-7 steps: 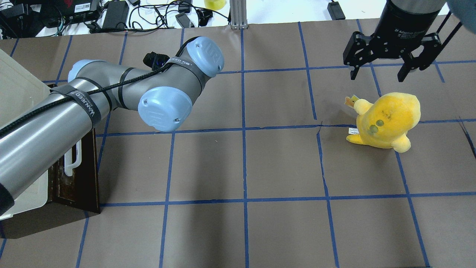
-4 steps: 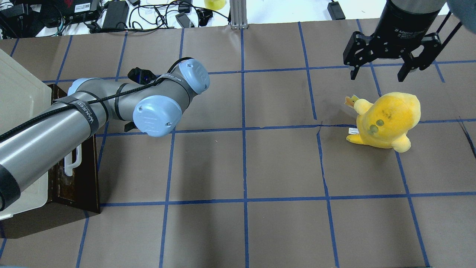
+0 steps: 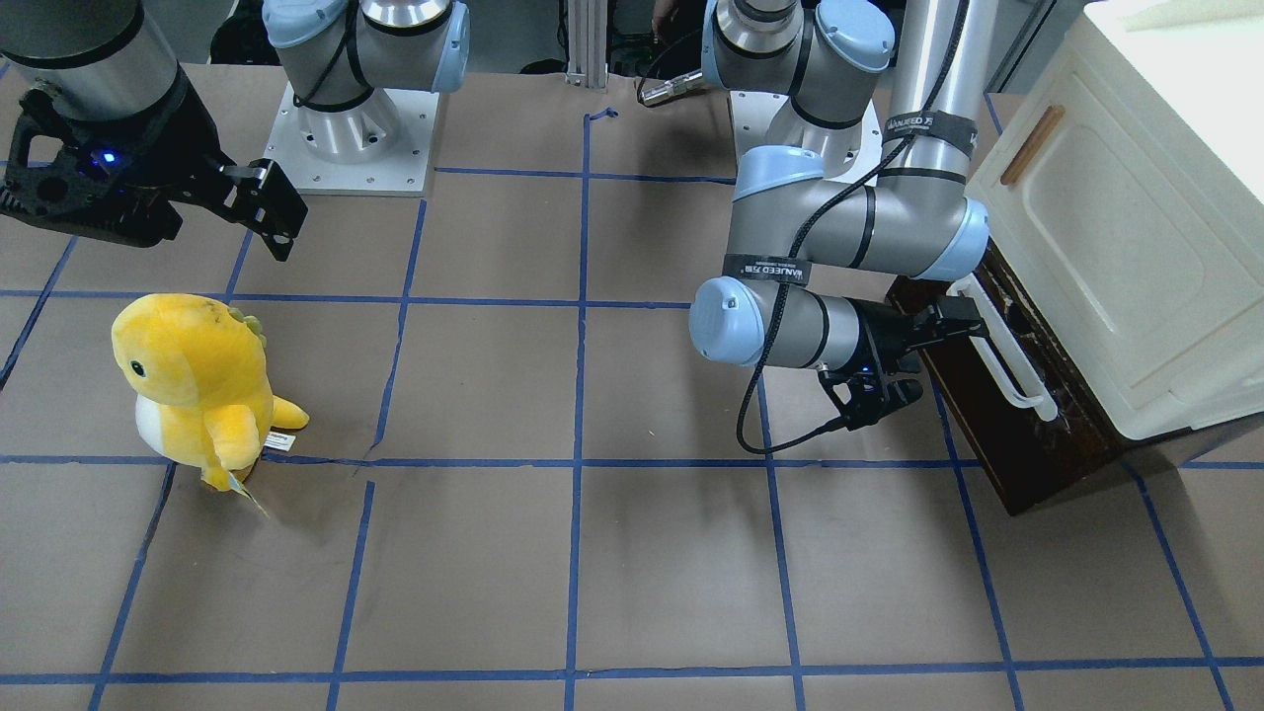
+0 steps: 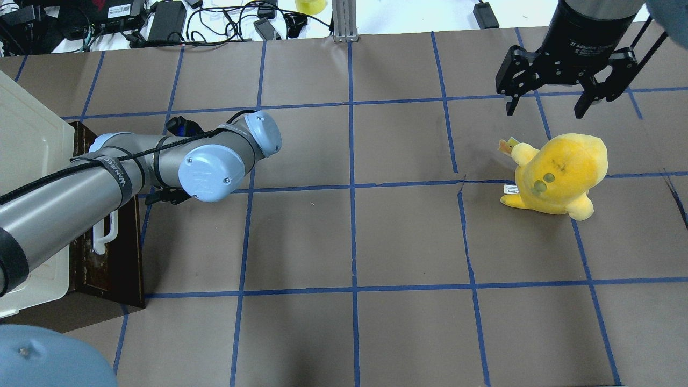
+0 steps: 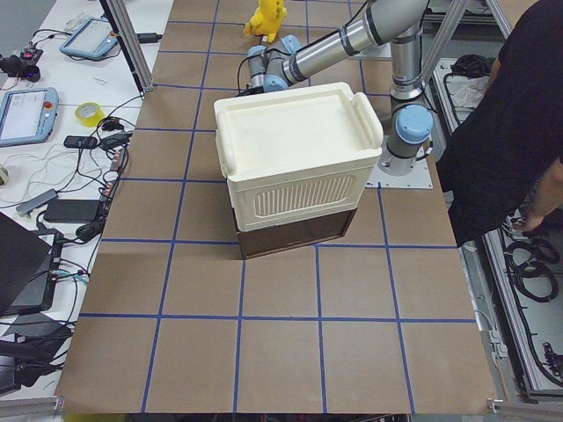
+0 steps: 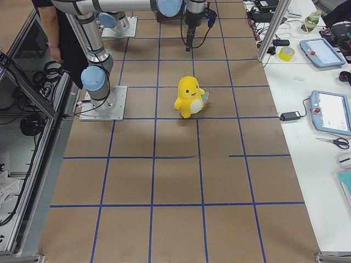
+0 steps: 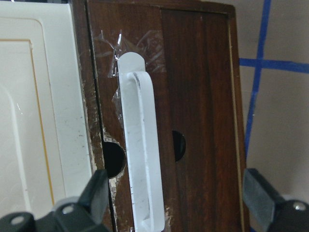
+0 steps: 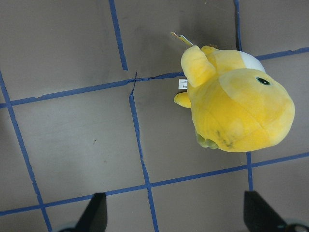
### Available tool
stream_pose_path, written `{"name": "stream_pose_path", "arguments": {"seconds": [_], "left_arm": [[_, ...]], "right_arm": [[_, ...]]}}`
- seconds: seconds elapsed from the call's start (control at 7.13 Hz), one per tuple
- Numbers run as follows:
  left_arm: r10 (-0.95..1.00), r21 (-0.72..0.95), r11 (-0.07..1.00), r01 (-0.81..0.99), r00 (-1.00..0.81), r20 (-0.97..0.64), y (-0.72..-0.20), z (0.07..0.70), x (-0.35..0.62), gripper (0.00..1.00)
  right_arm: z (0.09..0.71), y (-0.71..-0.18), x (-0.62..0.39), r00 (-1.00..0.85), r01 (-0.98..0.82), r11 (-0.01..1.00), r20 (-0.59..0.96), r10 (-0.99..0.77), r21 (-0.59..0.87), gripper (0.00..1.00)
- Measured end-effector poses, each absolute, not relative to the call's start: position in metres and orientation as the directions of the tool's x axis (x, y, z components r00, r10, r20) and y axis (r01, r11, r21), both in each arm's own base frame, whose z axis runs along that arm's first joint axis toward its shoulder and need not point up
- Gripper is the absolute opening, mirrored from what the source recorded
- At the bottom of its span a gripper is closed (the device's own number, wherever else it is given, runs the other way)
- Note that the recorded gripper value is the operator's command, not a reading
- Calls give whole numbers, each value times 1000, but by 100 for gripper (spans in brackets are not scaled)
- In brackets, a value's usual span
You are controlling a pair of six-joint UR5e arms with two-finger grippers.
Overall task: Pull drawer sideways
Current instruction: 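Lower the left gripper around the white handle and close it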
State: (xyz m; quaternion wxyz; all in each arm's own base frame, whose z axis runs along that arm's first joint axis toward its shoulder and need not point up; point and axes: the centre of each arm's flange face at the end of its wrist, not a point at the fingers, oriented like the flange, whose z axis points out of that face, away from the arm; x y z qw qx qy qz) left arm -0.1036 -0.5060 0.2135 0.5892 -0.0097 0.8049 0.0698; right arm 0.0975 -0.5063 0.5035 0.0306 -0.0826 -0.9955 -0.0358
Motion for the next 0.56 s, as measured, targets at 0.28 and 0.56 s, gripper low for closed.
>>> {"name": "stream_pose_path", "arguments": {"seconds": [0.28,0.56], "left_arm": [[110,126,991,-54,-224,-968,-501,200,-97,100],[115,123,992,-36,-178,-977,-498,191,-92,94]], "right_arm": [[503,-506,98,-984,167,984,67,162,66,100],[503,-506,97,-984,167,984,67,163,66,100]]}}
